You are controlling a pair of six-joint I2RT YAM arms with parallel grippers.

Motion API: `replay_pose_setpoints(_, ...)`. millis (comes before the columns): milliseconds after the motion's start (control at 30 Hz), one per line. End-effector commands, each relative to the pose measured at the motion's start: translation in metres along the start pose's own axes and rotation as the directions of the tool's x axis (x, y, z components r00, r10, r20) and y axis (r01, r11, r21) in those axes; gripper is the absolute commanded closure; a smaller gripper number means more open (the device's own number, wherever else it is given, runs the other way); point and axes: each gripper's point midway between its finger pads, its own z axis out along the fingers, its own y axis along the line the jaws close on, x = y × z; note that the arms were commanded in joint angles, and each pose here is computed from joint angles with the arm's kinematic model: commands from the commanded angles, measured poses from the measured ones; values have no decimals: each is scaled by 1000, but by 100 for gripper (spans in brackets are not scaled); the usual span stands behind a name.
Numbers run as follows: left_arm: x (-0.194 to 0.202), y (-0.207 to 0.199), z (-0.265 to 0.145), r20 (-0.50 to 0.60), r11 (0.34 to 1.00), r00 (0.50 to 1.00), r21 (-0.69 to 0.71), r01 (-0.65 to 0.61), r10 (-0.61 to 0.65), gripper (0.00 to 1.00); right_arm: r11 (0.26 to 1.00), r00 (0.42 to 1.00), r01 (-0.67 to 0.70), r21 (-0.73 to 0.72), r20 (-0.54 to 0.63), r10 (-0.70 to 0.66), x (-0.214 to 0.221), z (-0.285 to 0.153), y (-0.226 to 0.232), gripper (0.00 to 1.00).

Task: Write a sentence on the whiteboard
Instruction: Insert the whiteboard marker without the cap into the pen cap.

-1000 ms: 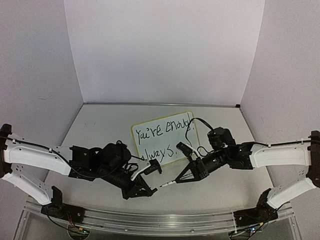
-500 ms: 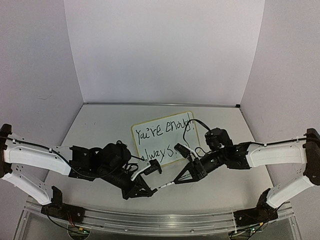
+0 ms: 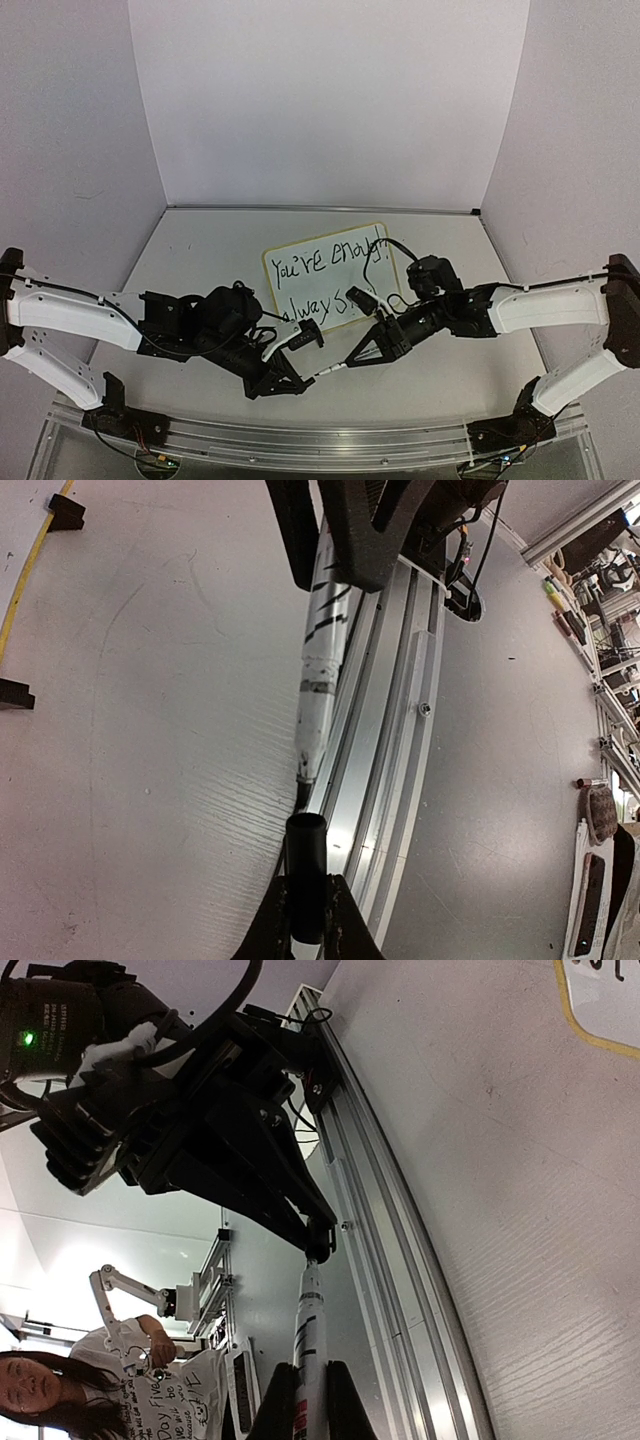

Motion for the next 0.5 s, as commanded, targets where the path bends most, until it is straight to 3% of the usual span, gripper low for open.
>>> replay_pose_setpoints(0, -17, -7, -4, 60, 1000, 998, 25, -16, 15, 100, 998, 999, 46, -40, 5, -45, -11, 2, 13, 100)
replay_pose_setpoints(467, -18, -8, -6, 65, 1000, 998, 24, -15, 13, 100, 998, 999, 38, -42, -12, -39, -7, 7, 12, 100)
